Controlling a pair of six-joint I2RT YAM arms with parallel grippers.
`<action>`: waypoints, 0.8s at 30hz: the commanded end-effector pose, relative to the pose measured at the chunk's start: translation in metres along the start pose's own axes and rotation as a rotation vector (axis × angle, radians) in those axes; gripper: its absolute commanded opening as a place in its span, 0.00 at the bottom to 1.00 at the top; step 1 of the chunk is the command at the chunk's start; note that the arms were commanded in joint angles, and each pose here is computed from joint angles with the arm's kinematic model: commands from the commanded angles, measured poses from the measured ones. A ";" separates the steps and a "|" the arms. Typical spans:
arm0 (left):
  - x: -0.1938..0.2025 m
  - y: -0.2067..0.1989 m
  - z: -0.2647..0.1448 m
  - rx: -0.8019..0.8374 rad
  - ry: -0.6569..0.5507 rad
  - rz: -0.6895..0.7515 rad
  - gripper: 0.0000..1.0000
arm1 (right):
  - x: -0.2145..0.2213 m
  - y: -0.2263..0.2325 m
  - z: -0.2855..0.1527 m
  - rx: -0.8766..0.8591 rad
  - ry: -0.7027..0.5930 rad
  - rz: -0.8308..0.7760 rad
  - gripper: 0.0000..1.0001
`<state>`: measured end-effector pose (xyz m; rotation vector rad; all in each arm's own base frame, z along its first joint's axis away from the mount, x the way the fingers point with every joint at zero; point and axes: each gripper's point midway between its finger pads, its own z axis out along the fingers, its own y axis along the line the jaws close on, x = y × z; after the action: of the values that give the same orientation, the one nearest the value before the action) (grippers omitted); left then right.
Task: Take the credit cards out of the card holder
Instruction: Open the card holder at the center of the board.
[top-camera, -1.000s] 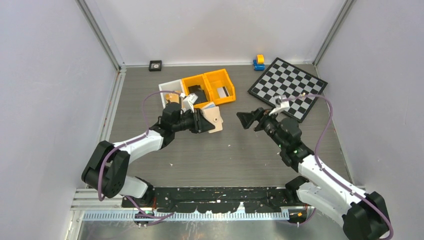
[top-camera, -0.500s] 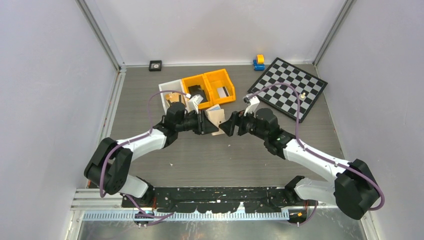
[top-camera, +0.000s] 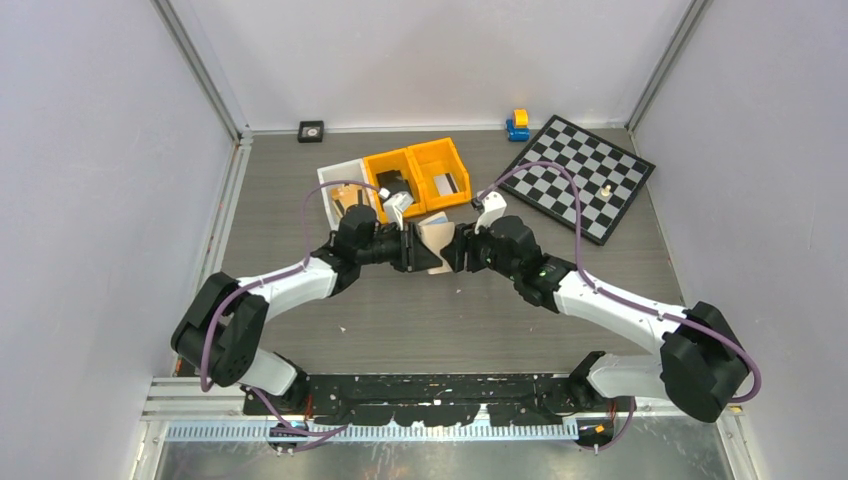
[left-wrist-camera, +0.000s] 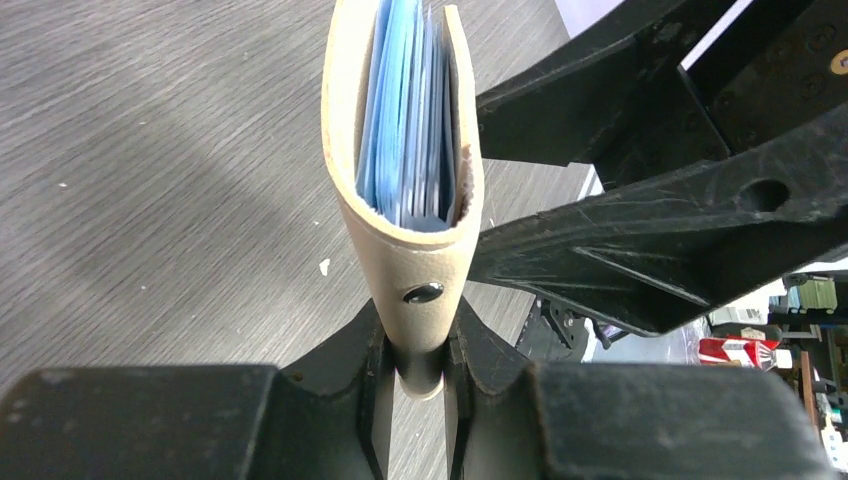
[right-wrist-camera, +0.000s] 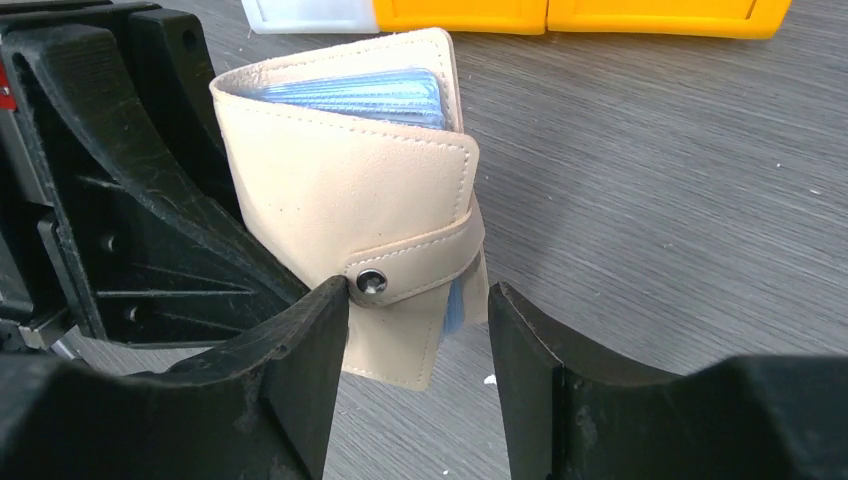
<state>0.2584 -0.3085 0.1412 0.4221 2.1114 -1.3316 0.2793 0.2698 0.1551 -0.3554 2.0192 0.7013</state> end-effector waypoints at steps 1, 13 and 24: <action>-0.018 -0.027 0.003 0.088 -0.032 0.077 0.12 | -0.026 -0.011 -0.006 0.079 -0.094 -0.008 0.57; -0.016 -0.029 0.003 0.097 -0.027 0.078 0.12 | -0.016 -0.008 -0.001 0.099 -0.040 -0.066 0.66; -0.015 -0.025 0.005 0.076 -0.021 0.073 0.12 | -0.021 -0.047 -0.009 0.410 -0.059 -0.127 0.47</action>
<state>0.2544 -0.3104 0.1334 0.4226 2.1469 -1.3167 0.2850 0.2652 0.1529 -0.3604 2.0249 0.4608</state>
